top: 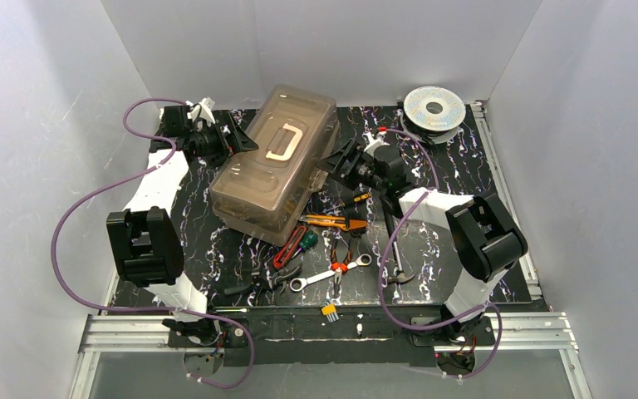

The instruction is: Pack the tool kit

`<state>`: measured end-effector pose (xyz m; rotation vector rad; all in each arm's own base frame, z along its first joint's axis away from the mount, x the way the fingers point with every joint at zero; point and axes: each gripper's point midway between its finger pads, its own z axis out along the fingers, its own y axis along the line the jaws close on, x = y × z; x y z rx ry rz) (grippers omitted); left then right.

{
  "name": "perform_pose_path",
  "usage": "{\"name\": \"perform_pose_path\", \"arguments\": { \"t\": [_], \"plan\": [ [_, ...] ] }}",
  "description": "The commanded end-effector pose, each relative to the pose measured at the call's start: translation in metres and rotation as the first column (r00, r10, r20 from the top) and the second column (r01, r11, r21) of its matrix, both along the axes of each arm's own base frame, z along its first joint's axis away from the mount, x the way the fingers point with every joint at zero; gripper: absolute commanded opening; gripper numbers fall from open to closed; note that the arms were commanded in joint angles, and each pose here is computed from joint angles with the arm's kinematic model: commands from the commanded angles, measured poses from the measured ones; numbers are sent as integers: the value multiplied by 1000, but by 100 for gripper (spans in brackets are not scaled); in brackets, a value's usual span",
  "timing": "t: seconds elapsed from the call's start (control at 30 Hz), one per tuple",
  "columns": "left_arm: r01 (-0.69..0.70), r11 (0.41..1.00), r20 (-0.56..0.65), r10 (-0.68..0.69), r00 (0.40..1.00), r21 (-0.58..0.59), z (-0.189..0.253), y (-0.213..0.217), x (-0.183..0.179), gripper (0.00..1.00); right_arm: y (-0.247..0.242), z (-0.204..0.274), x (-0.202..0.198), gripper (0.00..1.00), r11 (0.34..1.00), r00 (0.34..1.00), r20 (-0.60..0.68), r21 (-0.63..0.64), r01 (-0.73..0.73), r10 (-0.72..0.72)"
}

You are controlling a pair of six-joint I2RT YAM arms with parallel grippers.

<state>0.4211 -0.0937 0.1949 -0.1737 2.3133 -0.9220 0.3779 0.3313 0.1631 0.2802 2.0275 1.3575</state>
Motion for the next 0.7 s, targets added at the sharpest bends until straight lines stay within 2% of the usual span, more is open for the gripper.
{"name": "perform_pose_path", "arguments": {
  "t": [0.0,0.2,0.33,0.47,0.67],
  "plan": [
    [42,999,-22,-42,999,9,8,-10,-19,98,1,40,-3,86,993,990,127,93,-72,60],
    [28,999,3,-28,1000,29,16,-7,-21,98,-31,23,-3,83,1000,999,38,28,0,-1],
    [-19,994,81,11,997,106,34,3,-25,98,-61,10,-3,81,994,997,10,-70,82,-81],
    [-53,980,216,11,976,189,59,10,-30,96,-74,8,-7,81,981,994,50,-168,100,-93],
    [1,958,348,-105,932,286,85,-9,-40,90,-86,17,-18,81,958,987,152,-273,85,-44]
  ]
}}
